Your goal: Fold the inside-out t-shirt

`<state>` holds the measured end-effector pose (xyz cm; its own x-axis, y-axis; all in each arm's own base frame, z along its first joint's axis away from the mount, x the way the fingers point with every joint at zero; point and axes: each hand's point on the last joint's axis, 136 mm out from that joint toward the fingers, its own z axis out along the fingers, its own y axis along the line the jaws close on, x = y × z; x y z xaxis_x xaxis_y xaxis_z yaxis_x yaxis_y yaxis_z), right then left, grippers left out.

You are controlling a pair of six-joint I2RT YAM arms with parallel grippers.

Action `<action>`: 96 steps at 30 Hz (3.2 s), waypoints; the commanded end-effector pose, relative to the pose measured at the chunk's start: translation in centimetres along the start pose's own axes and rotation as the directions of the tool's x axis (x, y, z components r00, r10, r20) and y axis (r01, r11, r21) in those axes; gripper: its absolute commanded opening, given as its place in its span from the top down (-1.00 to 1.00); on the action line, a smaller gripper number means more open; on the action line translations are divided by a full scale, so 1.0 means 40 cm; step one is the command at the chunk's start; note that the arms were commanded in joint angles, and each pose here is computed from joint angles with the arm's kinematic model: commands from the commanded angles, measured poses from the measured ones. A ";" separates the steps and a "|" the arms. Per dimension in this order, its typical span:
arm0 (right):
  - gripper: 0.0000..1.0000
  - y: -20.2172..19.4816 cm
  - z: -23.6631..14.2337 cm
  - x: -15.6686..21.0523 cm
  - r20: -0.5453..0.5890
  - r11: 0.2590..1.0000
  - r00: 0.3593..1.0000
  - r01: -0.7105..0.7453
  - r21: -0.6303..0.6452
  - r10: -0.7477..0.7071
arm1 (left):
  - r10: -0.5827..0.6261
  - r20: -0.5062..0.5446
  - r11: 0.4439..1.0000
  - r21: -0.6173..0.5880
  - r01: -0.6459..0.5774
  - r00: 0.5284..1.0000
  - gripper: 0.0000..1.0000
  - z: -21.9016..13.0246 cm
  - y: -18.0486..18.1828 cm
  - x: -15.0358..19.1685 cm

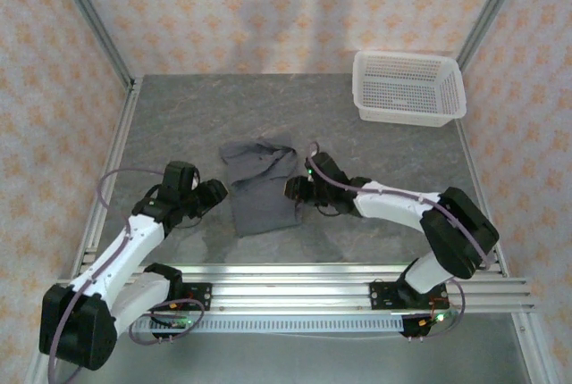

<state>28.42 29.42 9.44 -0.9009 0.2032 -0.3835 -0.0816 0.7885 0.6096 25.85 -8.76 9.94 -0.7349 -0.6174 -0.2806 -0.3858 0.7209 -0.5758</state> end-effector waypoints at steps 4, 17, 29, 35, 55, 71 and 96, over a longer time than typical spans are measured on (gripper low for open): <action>0.21 -0.024 0.024 -0.203 0.158 0.997 0.985 -0.076 0.033 0.070 | 0.028 0.037 1.000 -0.008 -0.028 0.999 0.07 0.077 -0.056 -0.084; 0.61 -0.003 0.161 -0.228 0.089 0.994 0.990 -0.107 -0.026 0.109 | -0.043 -0.002 0.999 -0.034 0.043 0.999 0.40 0.231 -0.051 -0.113; 0.94 -0.001 0.139 -0.336 0.144 0.976 0.966 -0.209 -0.057 0.215 | -0.165 0.103 0.985 0.064 0.159 0.981 0.75 0.208 -0.124 -0.245; 0.76 -0.002 0.222 -0.428 0.117 0.969 0.964 -0.230 -0.086 0.239 | -0.233 0.144 0.969 0.112 0.219 0.962 0.50 0.269 -0.151 -0.383; -0.04 -0.047 0.114 -0.446 0.128 1.000 0.992 0.018 -0.010 -0.016 | -0.115 0.173 0.993 0.011 0.115 0.978 -0.12 0.147 -0.068 -0.405; -0.04 -0.069 0.249 -0.390 -0.010 0.997 0.998 0.065 -0.050 -0.065 | 0.022 -0.017 0.999 0.034 -0.022 1.000 -0.17 0.294 -0.056 -0.327; 0.03 -0.042 0.338 -0.320 -0.118 0.996 0.992 0.039 -0.077 -0.048 | 0.027 -0.097 0.954 0.299 0.003 0.995 0.03 0.476 -0.240 -0.276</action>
<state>46.57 32.48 4.31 -0.9277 0.1156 -0.3550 -0.1497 0.7559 0.6373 44.88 -7.35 2.91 -0.7310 -0.6720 -0.1187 -0.4508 0.6061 -0.6553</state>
